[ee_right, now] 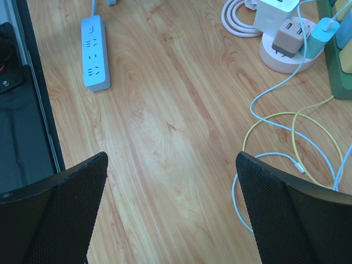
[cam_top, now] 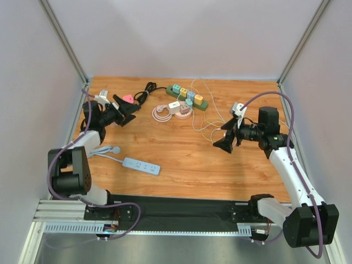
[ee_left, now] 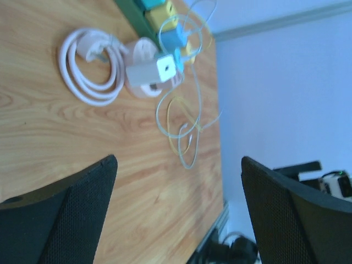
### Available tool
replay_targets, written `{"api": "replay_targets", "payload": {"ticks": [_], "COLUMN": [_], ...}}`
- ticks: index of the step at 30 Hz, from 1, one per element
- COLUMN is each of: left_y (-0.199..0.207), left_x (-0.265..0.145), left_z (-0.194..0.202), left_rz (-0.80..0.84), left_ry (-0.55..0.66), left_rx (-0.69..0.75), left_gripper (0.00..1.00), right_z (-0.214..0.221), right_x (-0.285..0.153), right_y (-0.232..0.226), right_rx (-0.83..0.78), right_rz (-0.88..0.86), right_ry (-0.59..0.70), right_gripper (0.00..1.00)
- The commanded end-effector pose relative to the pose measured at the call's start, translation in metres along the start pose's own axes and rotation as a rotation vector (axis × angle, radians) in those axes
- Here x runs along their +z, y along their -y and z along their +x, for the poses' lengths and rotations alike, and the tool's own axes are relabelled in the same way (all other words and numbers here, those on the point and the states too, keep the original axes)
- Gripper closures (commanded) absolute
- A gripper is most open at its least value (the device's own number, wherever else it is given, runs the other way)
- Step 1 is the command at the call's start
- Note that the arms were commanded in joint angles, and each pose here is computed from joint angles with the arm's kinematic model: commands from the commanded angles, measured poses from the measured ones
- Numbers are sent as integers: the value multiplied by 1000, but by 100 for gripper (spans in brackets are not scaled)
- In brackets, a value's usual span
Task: Pull the plug off the socket
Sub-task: Move the socket to the center of the board.
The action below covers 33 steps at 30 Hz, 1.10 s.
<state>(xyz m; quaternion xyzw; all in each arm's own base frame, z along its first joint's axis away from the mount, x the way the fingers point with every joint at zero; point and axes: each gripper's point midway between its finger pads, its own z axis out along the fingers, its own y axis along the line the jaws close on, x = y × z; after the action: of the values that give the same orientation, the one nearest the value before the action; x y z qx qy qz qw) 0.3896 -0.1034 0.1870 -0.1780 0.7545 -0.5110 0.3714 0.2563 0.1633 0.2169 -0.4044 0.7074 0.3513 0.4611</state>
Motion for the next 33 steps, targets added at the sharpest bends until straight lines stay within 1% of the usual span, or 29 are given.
{"api": "replay_targets", "payload": {"ticks": [1, 2, 3, 4, 5, 6, 7, 8, 9, 10, 12, 13, 15, 16, 17, 18, 19, 21, 22, 23, 24, 25, 27, 28, 29, 31, 32, 33], "left_y": [51, 38, 26, 36, 25, 14, 22, 19, 10, 15, 7, 12, 4, 13, 1, 1, 10, 1, 10, 2, 11, 11, 4, 14, 3, 9, 0, 8], "left_x": [23, 29, 38, 45, 49, 55, 62, 66, 73, 79, 90, 95, 103, 109, 111, 113, 120, 125, 130, 134, 140, 143, 151, 158, 161, 168, 173, 179], "left_z": [-4, 16, 19, 12, 23, 25, 16, 24, 23, 16, 24, 21, 30, 27, 32, 30, 26, 32, 29, 36, 31, 33, 41, 39, 45, 44, 48, 43], "left_rz": [116, 26, -35, -55, -144, -183, -198, -222, -261, -253, -282, -269, -298, -281, -311, -315, -304, -289, -268, -249, -230, -220, -201, -184, -194, -185, -198, -192], "left_ry": [-95, -177, -189, -188, -229, -257, -249, -284, -289, -290, -335, -344, -397, -401, -452, -464, -458, -523, -519, -566, -553, -563, -603, -592, -628, -637, -660, -643], "left_rx": [195, 165, 301, 366, 391, 468, 533, 569, 604, 705, 806, 907, 1005, 1079, 1085, 1103, 1132, 1157, 1176, 1177, 1191, 1191, 1190, 1211, 1202, 1225, 1221, 1243], "left_gripper": [0, 0, 0, 0, 0, 0, 0, 0, 0, 0, 0, 0, 0, 0, 0, 0, 1, 1, 1, 2, 2, 2, 2, 2, 2, 3, 3, 4], "right_z": [-10, -10, -11, -13, -11, -17, -19, -17, -25, -25, -26, -23, -24, -15, -14, -10, -7, -2, -2, 0, 1, 2, 3, 4, 4, 4, 4, 4], "right_x": [-6, -6, -7, -8, -9, -11, -12, -13, -14, -15, -14, -13, -8, -4, -4, -4, -5, -5, -5, -4, -5, -5, -4, -4, -4, -4, -4, -4], "right_y": [8, 9, 10, 10, 7, 7, 7, 3, 4, 4, 4, 4, 8, 7, 6, 6, 6, 6, 6, 5, 5, 5, 4, 5, 5, 5, 5, 5], "right_rx": [-58, -59, -71, -72, -59, -65, -71, -48, -54, -54, -33, 0, 5, 29, 14, 12, 13, 15, 14, 12, 13, 12, 13, 11, 10, 10, 9, 10], "right_rz": [19, 24, 30, 30, 22, 20, 16, 5, 2, -1, -5, -6, -6, -11, -21, -20, -16, -8, -8, -11, -10, -7, -10, -10, -10, -9, -10, -11], "right_ry": [11, 6, 3, 0, -11, -10, -15, -33, -31, -38, -43, -42, -7, -8, -7, -19, -32, -41, -39, -40, -41, -41, -41, -41, -41, -42, -41, -41], "right_gripper": [0, 0, 0, 0, 0, 0, 0, 0, 0, 0, 0, 0, 0, 0, 0, 0, 0, 0, 0, 0, 0, 0, 0, 0, 0, 0, 0, 0]}}
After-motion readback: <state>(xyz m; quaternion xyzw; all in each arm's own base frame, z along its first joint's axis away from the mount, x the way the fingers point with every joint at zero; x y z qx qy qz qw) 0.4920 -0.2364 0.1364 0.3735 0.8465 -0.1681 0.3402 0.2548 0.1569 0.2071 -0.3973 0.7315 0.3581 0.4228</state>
